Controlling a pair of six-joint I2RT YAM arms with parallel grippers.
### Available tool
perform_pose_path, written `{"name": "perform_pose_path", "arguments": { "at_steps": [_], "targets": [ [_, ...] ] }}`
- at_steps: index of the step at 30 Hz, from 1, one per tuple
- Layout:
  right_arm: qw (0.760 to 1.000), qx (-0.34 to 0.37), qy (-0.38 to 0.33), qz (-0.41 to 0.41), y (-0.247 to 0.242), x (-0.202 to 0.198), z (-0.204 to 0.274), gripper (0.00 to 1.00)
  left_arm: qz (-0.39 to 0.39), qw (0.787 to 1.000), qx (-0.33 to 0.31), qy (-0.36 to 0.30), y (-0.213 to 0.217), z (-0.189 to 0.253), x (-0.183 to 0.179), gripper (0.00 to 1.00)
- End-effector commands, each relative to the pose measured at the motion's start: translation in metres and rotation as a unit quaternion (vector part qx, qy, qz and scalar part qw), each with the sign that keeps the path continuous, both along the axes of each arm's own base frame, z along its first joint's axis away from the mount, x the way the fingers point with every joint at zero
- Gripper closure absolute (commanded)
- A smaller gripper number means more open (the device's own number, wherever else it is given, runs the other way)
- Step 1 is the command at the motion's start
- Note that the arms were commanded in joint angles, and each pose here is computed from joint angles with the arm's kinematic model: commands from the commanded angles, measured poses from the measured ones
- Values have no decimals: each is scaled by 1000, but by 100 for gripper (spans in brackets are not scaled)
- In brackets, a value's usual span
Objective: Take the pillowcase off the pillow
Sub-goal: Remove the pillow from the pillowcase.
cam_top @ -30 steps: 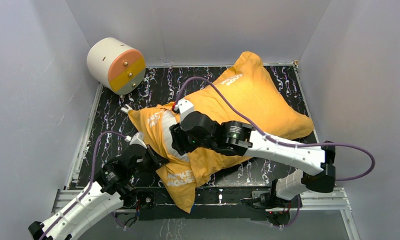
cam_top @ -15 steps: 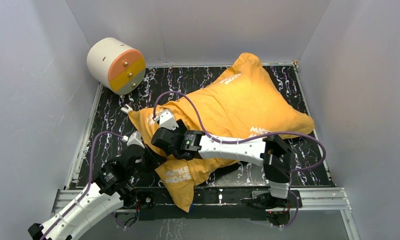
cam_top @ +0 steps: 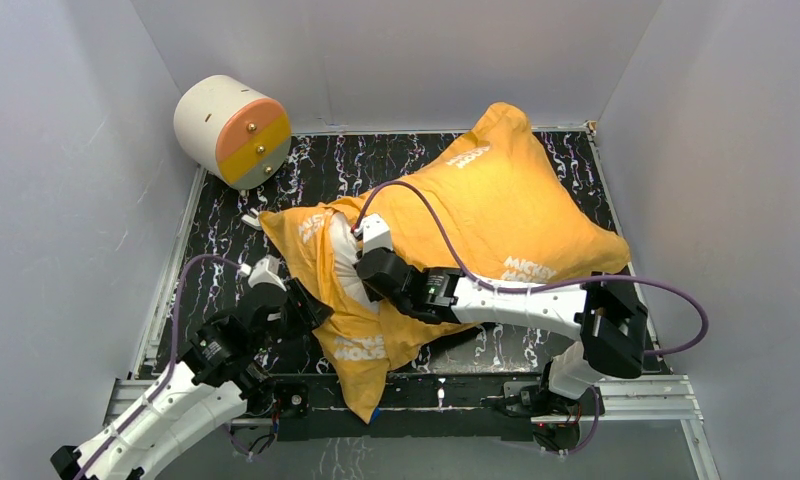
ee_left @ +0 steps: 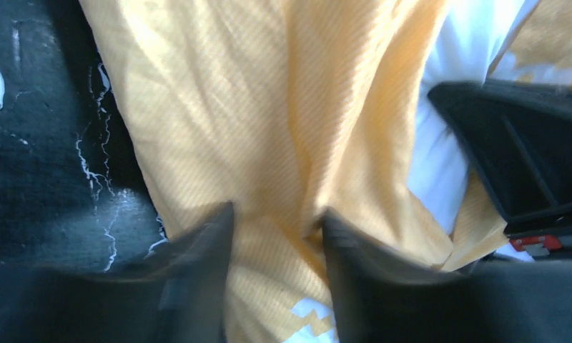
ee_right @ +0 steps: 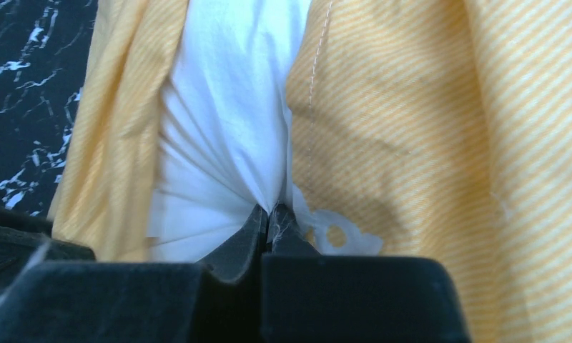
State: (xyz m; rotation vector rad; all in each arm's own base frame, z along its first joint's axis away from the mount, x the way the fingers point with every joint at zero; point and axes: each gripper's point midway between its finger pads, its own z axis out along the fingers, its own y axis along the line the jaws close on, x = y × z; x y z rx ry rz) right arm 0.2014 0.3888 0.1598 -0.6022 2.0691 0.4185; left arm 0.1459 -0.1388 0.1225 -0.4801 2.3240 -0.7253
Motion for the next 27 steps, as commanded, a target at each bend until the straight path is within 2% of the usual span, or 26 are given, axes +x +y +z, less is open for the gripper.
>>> {"name": "perform_pose_path", "arguments": {
  "at_steps": [1, 2, 4, 6, 9, 11, 13, 16, 17, 19, 22, 27],
  "targets": [
    [999, -22, 27, 3, -15, 2, -19, 100, -15, 997, 44, -65, 10, 41, 13, 34],
    [999, -24, 33, -2, -16, 1, -21, 100, -10, 996, 53, -74, 12, 49, 18, 25],
    [999, -17, 48, -10, -17, -2, -24, 100, -12, 993, 71, -89, 11, 61, 27, 14],
    [998, 10, 57, 9, -13, -10, -24, 100, -23, 992, 83, -94, 3, 70, 37, 11],
    [997, 54, 57, 17, -12, -15, -21, 100, -50, 989, 112, -78, -13, 63, 50, 13],
    [997, 64, 49, 0, -18, -12, -14, 100, -30, 987, 151, -49, -6, 47, 57, 27],
    [997, 68, 39, -23, -26, -7, -6, 100, 9, 982, 189, -22, 10, 34, 59, 47],
    [997, 47, 20, -51, -41, 1, 3, 100, 44, 977, 205, -26, 26, 27, 59, 64],
    [998, 31, 18, -59, -48, 2, 4, 100, 54, 976, 209, -35, 32, 27, 59, 74],
    [997, 21, 10, -75, -58, 4, 12, 100, 91, 971, 216, -37, 49, 26, 56, 99],
    [995, 25, 8, -98, -76, 3, 19, 100, 134, 967, 212, -42, 69, 28, 48, 100],
    [996, 72, 17, -43, -79, -16, 46, 100, 167, 960, 220, -46, 87, 20, 42, 100]
  ]
}}
